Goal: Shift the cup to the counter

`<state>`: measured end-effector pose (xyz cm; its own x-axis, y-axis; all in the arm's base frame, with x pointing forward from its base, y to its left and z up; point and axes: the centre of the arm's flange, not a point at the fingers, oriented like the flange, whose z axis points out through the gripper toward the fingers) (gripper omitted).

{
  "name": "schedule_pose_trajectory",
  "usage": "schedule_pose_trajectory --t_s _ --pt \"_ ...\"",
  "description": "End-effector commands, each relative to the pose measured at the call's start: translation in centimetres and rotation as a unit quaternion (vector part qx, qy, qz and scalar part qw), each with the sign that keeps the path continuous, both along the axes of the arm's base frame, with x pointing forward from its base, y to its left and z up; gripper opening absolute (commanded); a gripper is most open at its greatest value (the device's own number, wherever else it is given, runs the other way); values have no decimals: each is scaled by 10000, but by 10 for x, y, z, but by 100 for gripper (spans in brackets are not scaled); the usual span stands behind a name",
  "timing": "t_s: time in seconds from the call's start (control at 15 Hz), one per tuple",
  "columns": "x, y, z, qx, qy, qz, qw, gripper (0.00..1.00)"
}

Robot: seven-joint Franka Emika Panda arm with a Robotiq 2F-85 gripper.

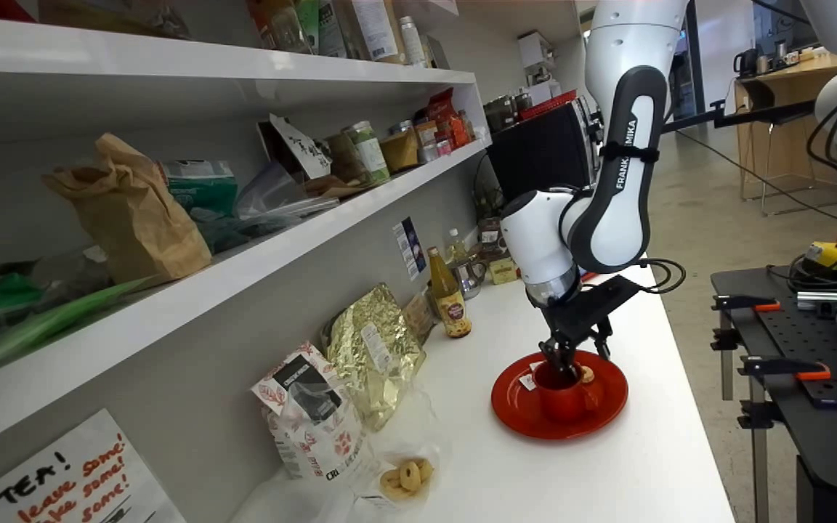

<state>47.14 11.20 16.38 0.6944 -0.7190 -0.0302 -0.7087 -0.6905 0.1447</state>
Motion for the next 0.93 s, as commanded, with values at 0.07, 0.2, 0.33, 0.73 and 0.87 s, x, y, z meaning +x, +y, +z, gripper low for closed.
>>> schedule_pose_trajectory --t_s 0.07,0.2,0.33,0.73,0.87 --pt "3 11 -17 12 118 -59 9999 36" --pt "1 14 -19 -6 148 -31 9999 21" --pt "1 15 -20 -16 160 -10 9999 6" --pt "3 16 -15 -33 109 28 9999 2" --pt "8 15 -10 -39 39 40 10000 2"
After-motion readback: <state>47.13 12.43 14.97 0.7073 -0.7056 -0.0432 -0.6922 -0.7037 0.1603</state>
